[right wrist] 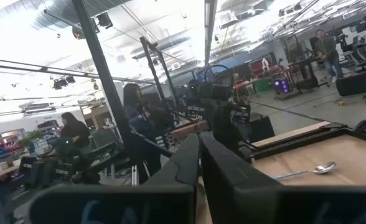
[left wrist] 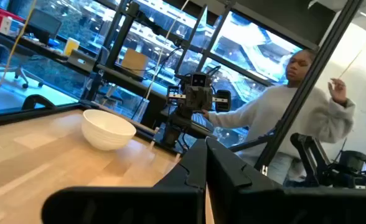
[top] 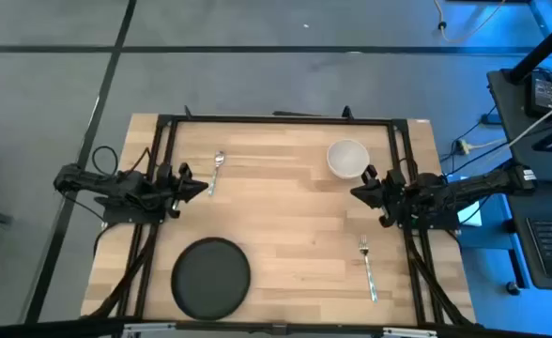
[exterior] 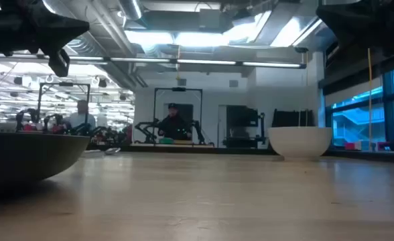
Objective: Set table place
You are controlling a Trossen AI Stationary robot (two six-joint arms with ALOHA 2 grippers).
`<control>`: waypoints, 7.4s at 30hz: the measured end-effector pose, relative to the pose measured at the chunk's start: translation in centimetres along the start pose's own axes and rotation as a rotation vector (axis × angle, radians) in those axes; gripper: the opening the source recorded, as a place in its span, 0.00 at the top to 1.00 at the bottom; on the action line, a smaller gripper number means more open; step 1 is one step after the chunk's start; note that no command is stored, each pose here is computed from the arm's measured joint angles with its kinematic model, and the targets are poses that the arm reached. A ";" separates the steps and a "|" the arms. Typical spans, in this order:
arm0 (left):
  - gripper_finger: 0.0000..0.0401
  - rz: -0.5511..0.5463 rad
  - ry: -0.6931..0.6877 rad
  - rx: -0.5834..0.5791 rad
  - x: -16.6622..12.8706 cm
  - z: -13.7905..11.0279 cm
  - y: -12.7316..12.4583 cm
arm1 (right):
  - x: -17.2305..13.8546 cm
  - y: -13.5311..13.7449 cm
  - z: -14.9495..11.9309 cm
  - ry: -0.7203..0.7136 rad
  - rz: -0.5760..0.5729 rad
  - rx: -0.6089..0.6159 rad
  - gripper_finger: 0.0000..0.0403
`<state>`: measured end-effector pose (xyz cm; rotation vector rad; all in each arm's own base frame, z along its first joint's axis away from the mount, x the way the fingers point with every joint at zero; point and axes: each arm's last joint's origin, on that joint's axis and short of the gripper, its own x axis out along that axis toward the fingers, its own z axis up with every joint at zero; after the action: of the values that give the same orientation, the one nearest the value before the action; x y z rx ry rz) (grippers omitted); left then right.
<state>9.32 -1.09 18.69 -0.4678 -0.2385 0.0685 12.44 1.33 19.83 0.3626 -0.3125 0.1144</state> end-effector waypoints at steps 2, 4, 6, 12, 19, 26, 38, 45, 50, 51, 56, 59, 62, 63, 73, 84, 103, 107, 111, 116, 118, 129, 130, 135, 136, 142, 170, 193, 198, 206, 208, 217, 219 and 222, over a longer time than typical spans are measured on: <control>1.00 0.000 0.000 0.000 0.0 0.0 0.0 | 0.0 0.0 0.0 0.000 0.000 0.000 0.95; 1.00 0.000 0.000 0.000 0.0 0.0 0.0 | 0.0 0.0 0.0 0.000 0.000 0.000 0.95; 1.00 0.000 0.000 0.000 0.0 0.0 0.0 | 0.0 0.0 0.0 0.000 0.000 0.000 0.95; 1.00 0.000 0.000 0.000 0.0 0.0 0.0 | 0.0 0.0 0.0 0.000 0.000 0.000 0.95; 1.00 0.000 0.000 0.000 0.0 0.0 0.0 | 0.0 0.0 0.0 0.000 0.000 0.000 0.95; 1.00 0.000 0.000 0.000 0.0 0.0 0.0 | 0.0 0.0 0.0 0.000 0.000 0.000 0.95; 1.00 0.000 0.000 0.000 0.0 0.0 0.0 | 0.0 0.0 0.0 0.000 0.000 0.000 0.95; 1.00 0.000 0.000 0.000 0.0 0.0 0.0 | 0.0 0.0 0.0 -0.004 -0.002 -0.029 0.95; 1.00 0.000 0.000 0.000 0.0 0.0 0.0 | 0.0 -0.1 0.0 -0.012 -0.034 -0.027 0.95; 1.00 0.001 0.000 0.000 0.0 0.0 0.0 | 0.0 -0.1 0.0 -0.009 -0.035 -0.027 0.95; 1.00 0.014 -0.012 0.047 0.0 0.1 0.0 | 0.0 -0.1 0.0 -0.010 -0.034 0.010 0.95; 1.00 0.015 -0.019 0.052 0.0 0.1 0.0 | 0.0 -0.2 0.1 -0.037 -0.083 0.098 0.95; 1.00 0.012 -0.043 0.021 0.0 0.4 -0.1 | -0.1 -0.4 0.4 -0.106 -0.159 0.230 0.95; 1.00 0.007 -0.052 -0.004 0.0 0.5 -0.1 | -0.1 -0.5 0.6 -0.141 -0.185 0.273 0.95; 1.00 -0.157 -0.188 -0.201 -0.5 5.2 -2.2 | 2.0 1.8 6.3 -0.289 -0.050 0.240 0.95; 1.00 0.005 0.389 -0.053 1.1 14.3 -7.2 | 5.8 5.4 14.8 -0.150 -0.001 -0.089 0.95; 1.00 0.103 0.684 0.070 8.2 16.3 -10.8 | 7.3 6.0 16.4 -0.028 -0.052 -0.103 0.95; 0.95 0.180 0.750 0.074 8.4 15.4 -10.4 | 7.8 5.8 15.8 0.001 -0.066 -0.077 0.94; 0.86 0.219 0.807 0.074 9.0 14.5 -10.2 | 8.4 5.6 15.4 0.011 -0.097 -0.054 0.89; 0.81 0.208 0.879 0.058 10.0 13.4 -10.3 | 9.2 5.3 14.6 0.036 -0.149 -0.059 0.80; 0.81 0.202 0.925 0.029 10.4 12.8 -10.4 | 9.7 5.1 14.0 0.069 -0.160 -0.060 0.77; 0.82 0.288 1.347 0.094 11.9 6.9 -10.7 | 12.4 3.8 9.8 0.260 -0.248 0.061 0.67; 0.82 0.284 1.375 0.122 12.0 6.4 -10.7 | 12.6 3.7 9.5 0.270 -0.253 0.063 0.67; 0.82 0.314 1.463 0.187 13.0 4.1 -10.7 | 13.2 3.4 8.5 0.304 -0.274 0.094 0.67; 0.82 0.323 1.475 0.193 13.2 3.7 -10.7 | 13.3 3.3 8.4 0.306 -0.278 0.106 0.67; 0.82 0.335 1.557 0.257 14.3 1.4 -10.3 | 13.5 3.2 8.1 0.315 -0.282 0.107 0.67; 0.82 0.264 1.689 0.389 14.8 -5.8 -8.7 | 13.4 3.3 7.8 0.342 -0.279 0.104 0.67; 0.82 0.252 1.685 0.384 13.1 -8.5 -6.6 | 13.3 3.1 7.6 0.370 -0.293 0.099 0.67; 0.82 0.241 1.679 0.388 13.1 -8.5 -6.7 | 13.3 3.2 7.6 0.370 -0.293 0.099 0.67; 0.85 0.239 1.676 0.387 13.2 -8.6 -6.7 | 13.3 3.2 7.6 0.369 -0.293 0.098 0.67; 0.87 0.239 1.676 0.387 13.2 -8.6 -6.7 | 13.3 3.1 7.6 0.369 -0.294 0.099 0.67; 0.90 0.216 1.635 0.377 13.6 -8.7 -6.9 | 13.3 3.1 7.6 0.369 -0.294 0.098 0.67; 0.90 0.210 1.624 0.374 13.7 -8.7 -6.9 | 13.3 3.2 7.6 0.369 -0.293 0.098 0.67; 0.90 0.217 1.623 0.370 13.7 -8.6 -6.8 | 13.3 3.1 7.6 0.369 -0.294 0.098 0.67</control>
<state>24.82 -9.25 17.21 -0.0687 1.3989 -0.0690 22.34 2.20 31.86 0.4721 0.1132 -0.0923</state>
